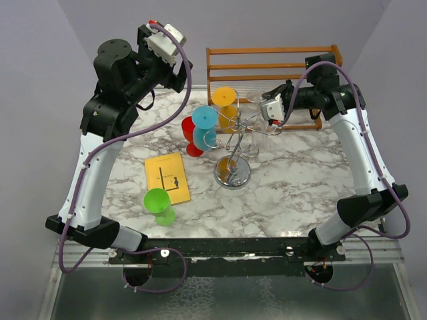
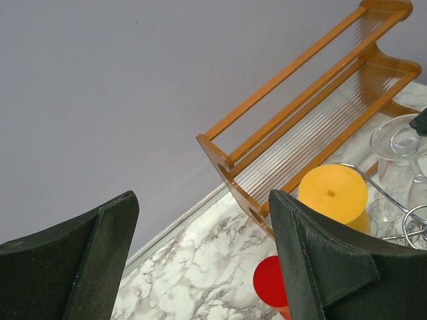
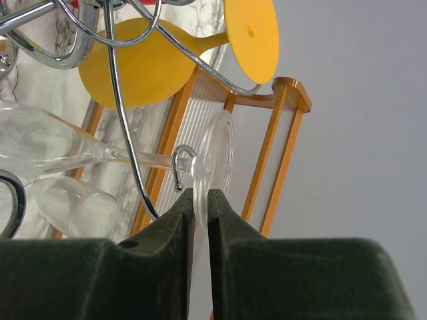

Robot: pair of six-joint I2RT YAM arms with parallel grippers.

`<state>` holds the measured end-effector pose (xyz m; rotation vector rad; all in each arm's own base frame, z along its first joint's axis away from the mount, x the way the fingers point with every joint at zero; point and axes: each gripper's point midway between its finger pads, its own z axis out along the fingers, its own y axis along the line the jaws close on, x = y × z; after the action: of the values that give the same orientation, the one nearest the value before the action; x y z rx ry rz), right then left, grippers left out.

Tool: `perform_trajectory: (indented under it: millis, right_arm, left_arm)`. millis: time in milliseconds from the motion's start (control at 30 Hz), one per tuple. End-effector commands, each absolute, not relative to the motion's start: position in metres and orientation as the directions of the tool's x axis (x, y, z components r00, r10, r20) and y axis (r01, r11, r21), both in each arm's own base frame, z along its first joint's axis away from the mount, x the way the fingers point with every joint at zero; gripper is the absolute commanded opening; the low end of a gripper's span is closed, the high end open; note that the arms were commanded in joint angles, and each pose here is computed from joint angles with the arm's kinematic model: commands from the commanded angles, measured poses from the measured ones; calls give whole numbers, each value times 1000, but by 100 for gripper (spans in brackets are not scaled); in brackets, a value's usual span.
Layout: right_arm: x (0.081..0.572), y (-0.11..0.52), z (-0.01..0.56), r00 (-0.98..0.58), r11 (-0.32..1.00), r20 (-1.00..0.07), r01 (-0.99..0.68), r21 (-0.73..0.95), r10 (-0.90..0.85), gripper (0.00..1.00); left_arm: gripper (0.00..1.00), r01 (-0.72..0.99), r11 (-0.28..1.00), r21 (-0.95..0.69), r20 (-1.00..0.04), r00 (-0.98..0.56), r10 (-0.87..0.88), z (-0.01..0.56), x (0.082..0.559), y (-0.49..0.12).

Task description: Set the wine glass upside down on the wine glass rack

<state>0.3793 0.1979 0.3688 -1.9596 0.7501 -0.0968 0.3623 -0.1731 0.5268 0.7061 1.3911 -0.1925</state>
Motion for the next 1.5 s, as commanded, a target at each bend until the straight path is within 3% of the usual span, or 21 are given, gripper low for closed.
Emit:
perform_trajectory:
  millis: [0, 333, 967, 1467]
  right_arm:
    - [362, 205, 379, 832, -311, -258, -444, -840, -491, 15]
    - [355, 208, 379, 836, -307, -285, -457, -835, -470, 24]
    - [332, 217, 385, 845, -285, -365, -488, -825, -390, 33]
    - [294, 233, 444, 786, -108, -571, -605, -789, -237, 36]
  left_arm:
    - [82, 508, 782, 363, -931, 243, 274, 539, 352, -168]
    - [82, 490, 785, 380, -924, 236, 301, 532, 355, -164]
    - [82, 446, 789, 423, -906, 213, 366, 517, 363, -155]
    - [86, 381, 829, 409, -911, 115, 396, 489, 365, -126]
